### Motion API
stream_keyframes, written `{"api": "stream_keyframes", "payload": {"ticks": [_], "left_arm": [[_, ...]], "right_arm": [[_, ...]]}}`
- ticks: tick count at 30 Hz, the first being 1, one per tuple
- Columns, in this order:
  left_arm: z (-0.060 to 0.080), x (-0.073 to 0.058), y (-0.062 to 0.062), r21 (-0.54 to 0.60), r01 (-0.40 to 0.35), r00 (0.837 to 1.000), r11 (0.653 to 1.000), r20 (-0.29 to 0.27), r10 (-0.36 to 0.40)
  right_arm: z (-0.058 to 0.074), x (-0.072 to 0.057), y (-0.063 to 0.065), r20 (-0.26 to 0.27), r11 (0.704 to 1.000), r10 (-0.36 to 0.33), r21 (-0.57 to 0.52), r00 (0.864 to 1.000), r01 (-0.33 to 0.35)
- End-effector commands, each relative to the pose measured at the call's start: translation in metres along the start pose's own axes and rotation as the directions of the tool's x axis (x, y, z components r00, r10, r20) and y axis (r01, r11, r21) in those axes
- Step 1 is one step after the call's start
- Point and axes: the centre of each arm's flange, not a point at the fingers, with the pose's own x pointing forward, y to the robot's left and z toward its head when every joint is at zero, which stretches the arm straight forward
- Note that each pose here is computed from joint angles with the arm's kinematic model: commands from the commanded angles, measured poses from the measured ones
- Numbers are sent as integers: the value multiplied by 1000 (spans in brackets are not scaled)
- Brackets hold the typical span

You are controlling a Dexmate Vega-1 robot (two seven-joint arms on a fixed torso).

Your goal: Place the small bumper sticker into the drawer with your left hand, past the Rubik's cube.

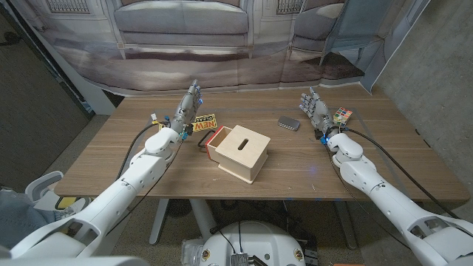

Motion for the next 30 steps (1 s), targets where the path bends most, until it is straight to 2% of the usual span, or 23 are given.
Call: {"api": "stream_keyframes", "payload": {"ticks": [1,13,24,30], "left_arm": [[8,-7,4,21,-10,1000,1000,-10,10],[9,-15,10,47,-17,1000,999,14,16],[15,-21,22,138,-43,999,989,8,42],[19,-22,24,192,-49,999,980,-6,52]], "right_arm": [[-4,-2,5,1,1000,10,0,1000,-10],[-1,0,18,6,999,35,-28,999,-35],[-5,9,26,10,998,63,-21,998,-62],[-5,13,28,11,997,76,-28,997,-76]]}}
